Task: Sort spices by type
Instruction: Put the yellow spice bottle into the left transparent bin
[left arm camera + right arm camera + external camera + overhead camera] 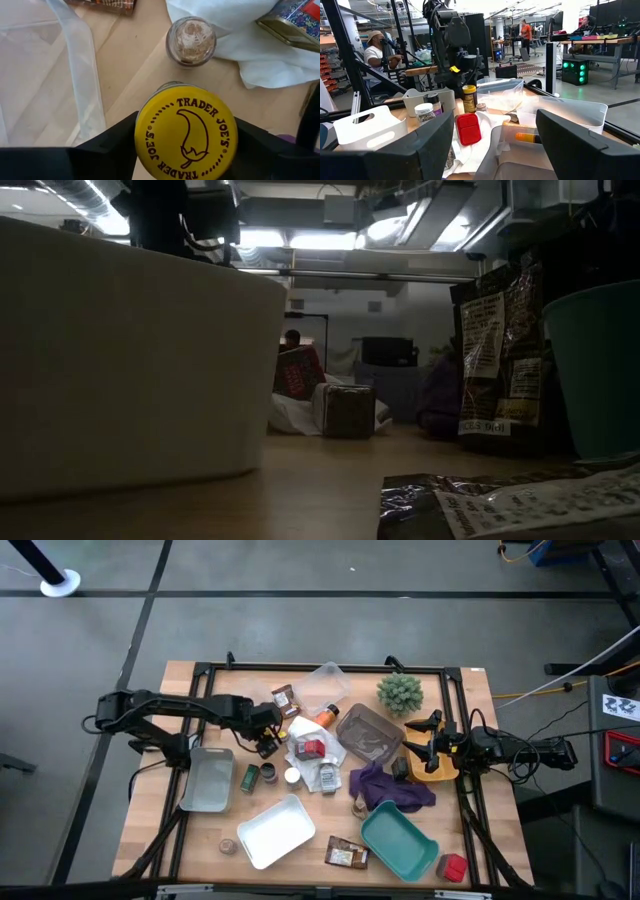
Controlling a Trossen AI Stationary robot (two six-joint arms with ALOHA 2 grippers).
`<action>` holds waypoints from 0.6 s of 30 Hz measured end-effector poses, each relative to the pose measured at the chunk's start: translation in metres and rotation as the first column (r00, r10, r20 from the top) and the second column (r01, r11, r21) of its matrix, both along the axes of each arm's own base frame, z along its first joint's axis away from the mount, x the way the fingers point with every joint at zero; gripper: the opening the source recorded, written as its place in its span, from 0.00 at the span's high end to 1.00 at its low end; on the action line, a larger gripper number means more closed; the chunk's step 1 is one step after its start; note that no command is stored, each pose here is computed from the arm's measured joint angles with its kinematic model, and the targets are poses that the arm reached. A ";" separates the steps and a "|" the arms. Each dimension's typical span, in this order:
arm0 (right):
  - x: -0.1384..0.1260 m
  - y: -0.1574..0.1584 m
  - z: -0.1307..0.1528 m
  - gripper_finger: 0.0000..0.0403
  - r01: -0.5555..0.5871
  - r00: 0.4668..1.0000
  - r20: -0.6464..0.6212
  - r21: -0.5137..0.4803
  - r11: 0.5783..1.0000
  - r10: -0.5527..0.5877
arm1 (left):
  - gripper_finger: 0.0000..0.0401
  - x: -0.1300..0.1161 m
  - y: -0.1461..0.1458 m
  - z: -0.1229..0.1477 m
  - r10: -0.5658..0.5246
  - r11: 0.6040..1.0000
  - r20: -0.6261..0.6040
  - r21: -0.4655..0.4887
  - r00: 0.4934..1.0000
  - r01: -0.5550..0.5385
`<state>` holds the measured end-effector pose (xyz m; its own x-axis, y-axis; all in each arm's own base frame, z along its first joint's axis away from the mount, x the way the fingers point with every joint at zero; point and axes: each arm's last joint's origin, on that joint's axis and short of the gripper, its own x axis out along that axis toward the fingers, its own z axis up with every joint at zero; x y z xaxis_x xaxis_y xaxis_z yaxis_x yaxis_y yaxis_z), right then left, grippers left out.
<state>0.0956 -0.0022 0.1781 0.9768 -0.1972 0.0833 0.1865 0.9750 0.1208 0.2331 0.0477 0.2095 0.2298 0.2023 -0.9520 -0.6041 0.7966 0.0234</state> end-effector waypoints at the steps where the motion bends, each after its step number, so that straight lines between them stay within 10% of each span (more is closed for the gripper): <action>1: 0.000 0.000 0.000 0.30 -0.001 1.000 -0.001 0.000 1.000 0.001 | 0.45 0.000 0.000 0.000 0.000 1.000 0.001 0.001 1.000 0.000; 18: 0.000 0.000 -0.001 0.30 0.000 1.000 -0.005 0.000 1.000 0.000 | 0.47 0.010 0.005 0.043 -0.061 0.998 0.049 0.036 0.997 0.060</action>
